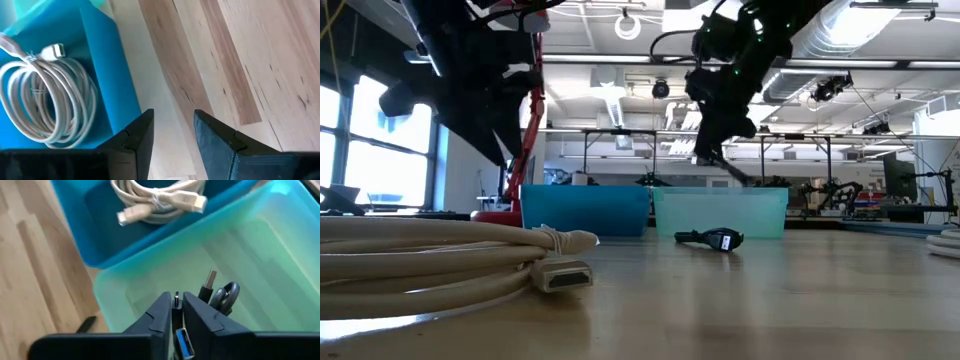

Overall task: Pick & Place USB Port
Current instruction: Put the black USB cable into the green bin

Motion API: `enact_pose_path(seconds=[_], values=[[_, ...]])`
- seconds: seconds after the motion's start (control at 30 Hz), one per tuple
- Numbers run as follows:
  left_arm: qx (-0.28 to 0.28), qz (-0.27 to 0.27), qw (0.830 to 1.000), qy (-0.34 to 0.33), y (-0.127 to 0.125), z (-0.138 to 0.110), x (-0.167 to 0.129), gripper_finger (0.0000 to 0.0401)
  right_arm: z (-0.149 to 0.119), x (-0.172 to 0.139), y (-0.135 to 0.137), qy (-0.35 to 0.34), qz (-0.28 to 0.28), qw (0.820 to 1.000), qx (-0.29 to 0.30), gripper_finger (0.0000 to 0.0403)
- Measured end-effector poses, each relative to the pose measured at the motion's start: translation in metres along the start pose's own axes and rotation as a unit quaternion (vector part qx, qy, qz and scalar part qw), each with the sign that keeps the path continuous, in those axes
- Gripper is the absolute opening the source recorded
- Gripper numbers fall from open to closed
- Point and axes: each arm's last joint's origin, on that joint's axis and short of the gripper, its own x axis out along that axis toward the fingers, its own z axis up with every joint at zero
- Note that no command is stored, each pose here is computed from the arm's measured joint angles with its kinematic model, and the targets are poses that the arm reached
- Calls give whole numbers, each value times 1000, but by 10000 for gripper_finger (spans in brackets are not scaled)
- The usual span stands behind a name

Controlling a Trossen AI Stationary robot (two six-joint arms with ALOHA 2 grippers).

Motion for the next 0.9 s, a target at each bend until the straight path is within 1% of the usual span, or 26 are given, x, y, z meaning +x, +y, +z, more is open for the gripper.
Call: enact_pose_path(seconds=[0.23,0.4,0.5,0.57,0.67,0.77,0.83,0.9], values=[[-2,-3,1000,-4,-2,-1,3,136,0,7,-5,2,-42,999,7,117],[-2,-3,1000,-5,-2,-1,3,136,1,-2,-2,-10,-36,999,-10,160],[-3,-3,1000,-5,-2,-1,3,136,1,-12,5,-20,0,1000,-19,180],[-7,-4,1000,-5,-2,-1,3,136,0,-21,15,-23,47,998,-29,189],[-12,-2,1000,-10,-1,0,3,136,-2,-34,32,-31,108,992,-48,195],[-14,-1,1000,-15,-1,1,3,136,-7,-45,50,-35,145,986,-73,196],[-15,0,1000,-16,-1,1,3,136,-13,-50,63,-24,173,981,-89,196],[-15,0,1000,-18,-1,2,3,136,-22,-56,76,3,213,972,-97,197]])
